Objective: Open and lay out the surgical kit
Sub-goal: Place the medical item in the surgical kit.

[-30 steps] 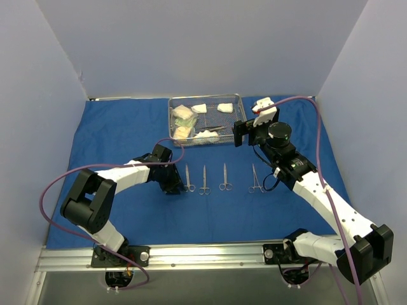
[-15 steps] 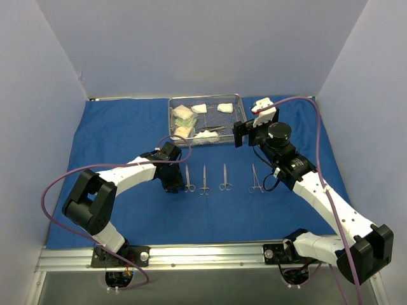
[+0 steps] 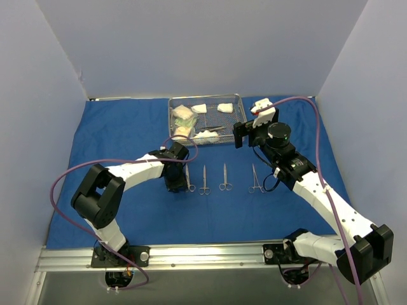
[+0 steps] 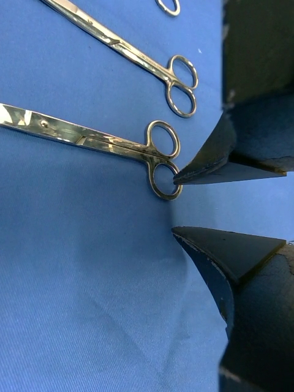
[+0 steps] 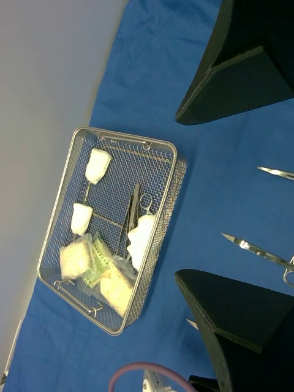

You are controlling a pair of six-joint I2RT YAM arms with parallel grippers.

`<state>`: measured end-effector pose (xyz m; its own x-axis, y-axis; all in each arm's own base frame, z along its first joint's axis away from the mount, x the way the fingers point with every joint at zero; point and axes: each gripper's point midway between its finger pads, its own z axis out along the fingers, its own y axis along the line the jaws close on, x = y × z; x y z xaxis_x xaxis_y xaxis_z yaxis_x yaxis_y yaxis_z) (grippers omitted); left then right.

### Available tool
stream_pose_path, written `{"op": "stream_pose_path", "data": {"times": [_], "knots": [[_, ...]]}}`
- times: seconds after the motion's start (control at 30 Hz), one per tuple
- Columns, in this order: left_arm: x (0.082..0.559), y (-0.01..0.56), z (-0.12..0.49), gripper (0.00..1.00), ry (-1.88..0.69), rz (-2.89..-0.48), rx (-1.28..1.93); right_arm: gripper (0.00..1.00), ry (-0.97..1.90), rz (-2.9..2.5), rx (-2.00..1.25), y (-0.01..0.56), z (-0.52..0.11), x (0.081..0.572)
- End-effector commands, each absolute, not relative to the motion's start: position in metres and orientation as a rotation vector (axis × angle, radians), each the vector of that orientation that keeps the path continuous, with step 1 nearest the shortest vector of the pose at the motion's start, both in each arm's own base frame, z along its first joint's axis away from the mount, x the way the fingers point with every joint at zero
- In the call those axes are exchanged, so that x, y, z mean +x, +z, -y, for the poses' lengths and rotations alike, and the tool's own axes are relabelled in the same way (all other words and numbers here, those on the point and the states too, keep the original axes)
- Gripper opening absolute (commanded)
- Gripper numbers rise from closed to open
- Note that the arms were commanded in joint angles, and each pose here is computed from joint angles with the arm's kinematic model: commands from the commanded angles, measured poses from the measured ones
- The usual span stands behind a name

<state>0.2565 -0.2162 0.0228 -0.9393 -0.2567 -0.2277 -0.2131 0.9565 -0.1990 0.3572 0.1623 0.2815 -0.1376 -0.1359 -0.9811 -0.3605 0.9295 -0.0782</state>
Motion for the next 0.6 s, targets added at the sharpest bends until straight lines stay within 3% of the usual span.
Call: {"op": "stream_pose_path", "data": {"times": [0.0, 0.27, 0.57], "knots": [[0.262, 0.029, 0.217, 0.43, -0.202, -2.837, -0.314, 1.0, 0.194, -1.679, -0.369, 0.291, -0.161, 0.356], [0.252, 0.025, 0.202, 0.42, 0.069, -2.861, -0.24, 1.0, 0.178, -1.683, -0.366, 0.29, -0.158, 0.357], [0.232, 0.015, 0.201, 0.43, 0.138, -2.925, -0.148, 1.0, 0.18, -1.685, -0.372, 0.29, -0.159, 0.356]]}}
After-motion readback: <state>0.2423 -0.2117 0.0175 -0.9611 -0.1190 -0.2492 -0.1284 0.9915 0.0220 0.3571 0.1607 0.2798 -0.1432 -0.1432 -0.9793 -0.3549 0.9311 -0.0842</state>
